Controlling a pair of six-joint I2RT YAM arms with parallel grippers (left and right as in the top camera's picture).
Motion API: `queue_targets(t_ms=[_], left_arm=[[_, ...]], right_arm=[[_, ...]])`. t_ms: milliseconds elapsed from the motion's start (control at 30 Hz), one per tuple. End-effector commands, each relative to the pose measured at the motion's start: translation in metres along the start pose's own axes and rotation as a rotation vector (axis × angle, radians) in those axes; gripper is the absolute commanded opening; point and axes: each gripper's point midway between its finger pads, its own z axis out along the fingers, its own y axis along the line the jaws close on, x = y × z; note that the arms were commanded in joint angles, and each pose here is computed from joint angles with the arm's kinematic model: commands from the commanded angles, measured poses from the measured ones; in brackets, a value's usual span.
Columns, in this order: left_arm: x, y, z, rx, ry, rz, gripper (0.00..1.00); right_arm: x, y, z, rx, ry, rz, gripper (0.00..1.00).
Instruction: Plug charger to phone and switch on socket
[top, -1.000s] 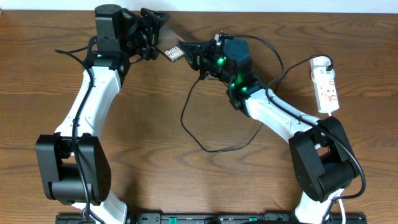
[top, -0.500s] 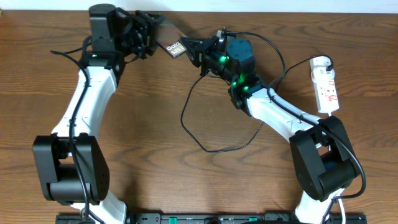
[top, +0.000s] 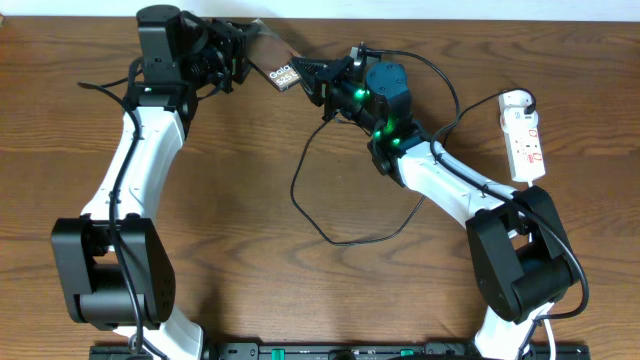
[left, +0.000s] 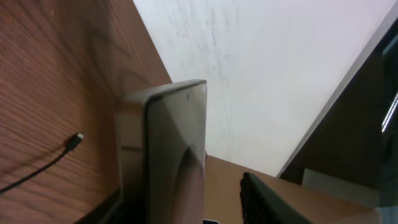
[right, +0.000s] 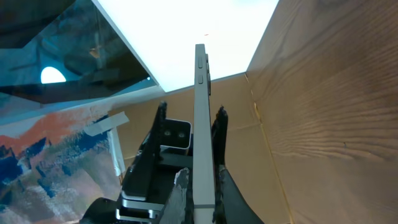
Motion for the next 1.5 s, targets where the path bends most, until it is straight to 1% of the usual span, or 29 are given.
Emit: queue_targets(t_ms=[0,67,133,233,267,367,533,567,600,633,733,833,933,1100,1233,1367,1467], left_arm=[[0.003,-0.006,-0.002,0.016,0.014,-0.009,0.38],[0.003,-0.006,-0.002,0.015,0.014,-0.01,0.29],[0.004,-0.004,-0.002,0.01,0.02,-0.018,0.26],[0.005,-0.005,-0.002,0.011,0.027,-0.025,0.19],[0.005,-0.005,-0.002,0.011,0.027,-0.026,0.14],[0.005,-0.004,-0.002,0.011,0.028,-0.033,0.08],[0.006,-0.005,-0.002,0.012,0.033,-0.032,0.08],[0.006,-0.005,-0.002,0.012,0.033,-0.032,0.08],[0.006,-0.005,-0.002,0.012,0.033,-0.032,0.08],[0.006,-0.005,-0.002,0.012,0.033,-0.032,0.08],[0.006,-0.005,-0.002,0.012,0.033,-0.032,0.07],[0.006,-0.005,-0.002,0.012,0.032,-0.031,0.08],[0.004,-0.005,-0.003,0.014,0.029,-0.003,0.07],[-0.002,-0.005,-0.011,0.033,0.053,0.16,0.08],[-0.009,-0.005,-0.023,0.06,0.084,0.251,0.07],[-0.015,-0.007,-0.042,0.107,0.154,0.248,0.07],[-0.026,-0.007,-0.064,0.148,0.193,0.232,0.08]], right_arm=[[0.003,0.005,0.001,-0.02,0.003,0.004,0.01],[0.002,0.005,0.001,-0.02,-0.001,0.004,0.01],[0.002,0.005,0.001,-0.02,0.0,0.004,0.01],[0.002,0.005,0.001,-0.02,0.0,0.004,0.01],[0.002,0.005,0.001,-0.02,0.0,0.004,0.01],[0.003,0.005,0.001,-0.019,0.003,0.004,0.01],[0.006,0.004,0.001,-0.014,0.014,0.005,0.01],[0.006,0.003,0.001,-0.012,0.014,0.005,0.06],[0.006,0.003,0.001,-0.011,0.017,0.0,0.24],[0.007,0.003,0.001,-0.011,0.021,-0.006,0.39],[0.01,0.002,0.001,-0.007,0.04,-0.025,0.77],[0.011,0.002,0.001,-0.005,0.048,-0.064,0.99],[0.004,-0.003,-0.002,0.019,0.052,-0.105,0.99],[-0.013,-0.029,-0.018,0.13,0.116,-0.207,0.99],[-0.029,-0.042,-0.034,0.177,0.17,-0.345,0.99],[-0.035,-0.049,-0.048,0.19,0.24,-0.433,0.99],[-0.033,-0.057,-0.057,0.221,0.28,-0.522,0.99]])
